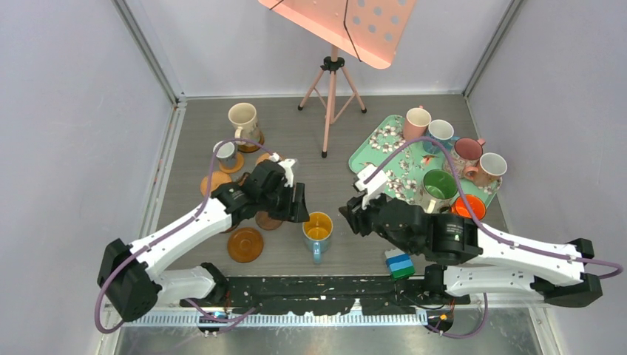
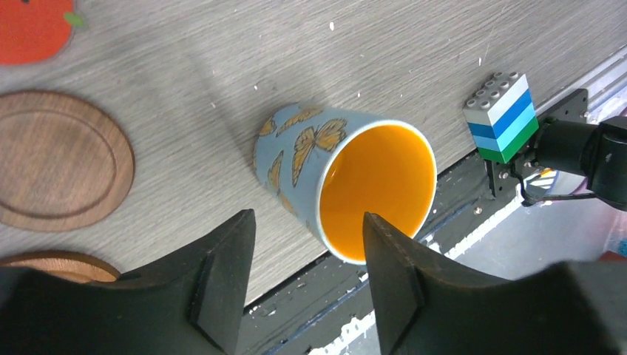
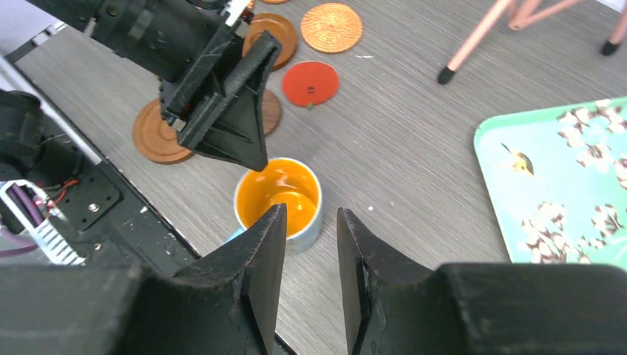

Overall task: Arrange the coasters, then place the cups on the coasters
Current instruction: Place the cup at the center of the board, then pick up the cup at the center of the board.

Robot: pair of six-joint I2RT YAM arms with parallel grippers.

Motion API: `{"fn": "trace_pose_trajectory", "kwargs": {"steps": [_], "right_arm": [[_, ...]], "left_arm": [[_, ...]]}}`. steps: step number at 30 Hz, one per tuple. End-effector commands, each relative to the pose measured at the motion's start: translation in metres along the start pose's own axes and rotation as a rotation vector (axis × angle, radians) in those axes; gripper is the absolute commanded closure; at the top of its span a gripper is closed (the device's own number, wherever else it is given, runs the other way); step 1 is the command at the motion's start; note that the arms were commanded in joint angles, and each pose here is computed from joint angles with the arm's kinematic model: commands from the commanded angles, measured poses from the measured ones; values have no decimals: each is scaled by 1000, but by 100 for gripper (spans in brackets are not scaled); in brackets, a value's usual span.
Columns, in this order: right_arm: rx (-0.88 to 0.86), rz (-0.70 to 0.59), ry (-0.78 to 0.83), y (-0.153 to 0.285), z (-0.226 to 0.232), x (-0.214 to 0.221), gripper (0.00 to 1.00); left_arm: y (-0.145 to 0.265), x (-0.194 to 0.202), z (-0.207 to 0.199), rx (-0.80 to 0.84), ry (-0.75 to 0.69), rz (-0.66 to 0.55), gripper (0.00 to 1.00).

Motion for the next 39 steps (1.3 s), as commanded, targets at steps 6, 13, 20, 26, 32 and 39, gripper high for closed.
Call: {"fn": "trace_pose_trajectory", "kwargs": {"steps": [6,13,20,26,32,39], "right_arm": [[196,-7,-108,18,-36,34,51],[238,-21,-133,27,-48,43,16],[255,-19,-148,28,-51,49,4],[267,-10,-159,29,-52,54,5],[271,-17,-180,32,-55,56,5],[269,-36,-214,37,-57,56,5]], "left_arm": [[-17,-13,-11,-166,-127,-17,57],[-28,-5,-14,-262,-199,41,84],[-15,-16,-20,-267,-235,5,100],[9,-42,-25,-307,-300,-85,100],[17,-62,-25,-248,-265,-112,100],[30,-103,-9,-238,-179,-184,100]]}}
Point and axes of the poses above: each gripper's point midway between its finger pads, its own y axis back along the fingers, its own z axis along the line the jaws close on, x = y × z, the point moved 4 cm from there along y, back along the fingers, and after that the axes turned 8 degrees about y, right-handed, at the moved point
